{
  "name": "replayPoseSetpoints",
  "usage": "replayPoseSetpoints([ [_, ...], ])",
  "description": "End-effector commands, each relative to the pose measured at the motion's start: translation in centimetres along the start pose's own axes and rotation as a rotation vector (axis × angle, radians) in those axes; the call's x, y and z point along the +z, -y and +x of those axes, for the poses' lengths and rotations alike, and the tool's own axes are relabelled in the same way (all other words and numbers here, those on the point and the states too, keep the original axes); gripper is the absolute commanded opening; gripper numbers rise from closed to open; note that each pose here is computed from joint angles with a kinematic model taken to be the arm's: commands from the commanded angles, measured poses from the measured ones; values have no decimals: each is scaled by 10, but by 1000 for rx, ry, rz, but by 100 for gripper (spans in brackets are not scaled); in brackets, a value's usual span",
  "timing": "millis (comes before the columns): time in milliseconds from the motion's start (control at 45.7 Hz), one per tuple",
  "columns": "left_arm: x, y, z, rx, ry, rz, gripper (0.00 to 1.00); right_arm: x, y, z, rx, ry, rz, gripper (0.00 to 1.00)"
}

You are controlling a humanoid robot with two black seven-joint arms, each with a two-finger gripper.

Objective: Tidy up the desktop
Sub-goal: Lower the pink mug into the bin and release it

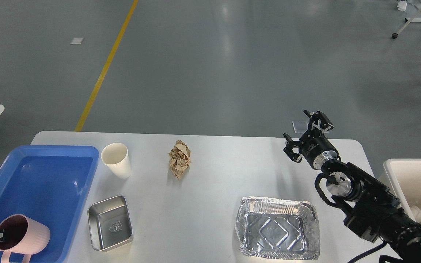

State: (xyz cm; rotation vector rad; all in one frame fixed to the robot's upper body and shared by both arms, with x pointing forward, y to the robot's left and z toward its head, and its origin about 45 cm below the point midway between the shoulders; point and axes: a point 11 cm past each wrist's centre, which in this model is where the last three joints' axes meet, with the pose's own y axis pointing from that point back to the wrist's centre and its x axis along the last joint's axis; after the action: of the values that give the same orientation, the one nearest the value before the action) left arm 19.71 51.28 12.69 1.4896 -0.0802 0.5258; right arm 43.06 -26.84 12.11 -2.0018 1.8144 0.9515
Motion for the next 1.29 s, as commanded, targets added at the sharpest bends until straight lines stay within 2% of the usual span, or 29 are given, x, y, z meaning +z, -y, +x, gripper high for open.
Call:
replayPoseSetpoints([
  [0, -1, 4, -1, 2, -17, -1, 0, 1, 0, 1, 2, 1, -1, 100],
  [87, 0, 4, -1, 1, -18, -9, 1, 0, 0, 0, -1, 1, 0, 100],
  [241, 3, 4, 3, 14, -22, -22, 13, 1, 0, 0, -1, 0, -2, 100],
  [525, 5, 5, 7, 67, -174, -37, 61, 2, 0, -2, -5, 4, -3, 100],
  [700, 7, 2, 9, 77, -228, -52, 74, 2, 0, -3, -7, 4, -2, 100],
  [787, 15, -4, 7, 73, -243, -106, 81, 2, 1, -4, -8, 4, -2, 100],
  [984, 34, -31, 10, 80, -295, -236, 82, 2, 0, -3, -7, 3, -3, 100],
  [1269, 44, -88, 46, 113, -356, -352, 82, 3, 0, -3, -7, 4, -4, 100],
])
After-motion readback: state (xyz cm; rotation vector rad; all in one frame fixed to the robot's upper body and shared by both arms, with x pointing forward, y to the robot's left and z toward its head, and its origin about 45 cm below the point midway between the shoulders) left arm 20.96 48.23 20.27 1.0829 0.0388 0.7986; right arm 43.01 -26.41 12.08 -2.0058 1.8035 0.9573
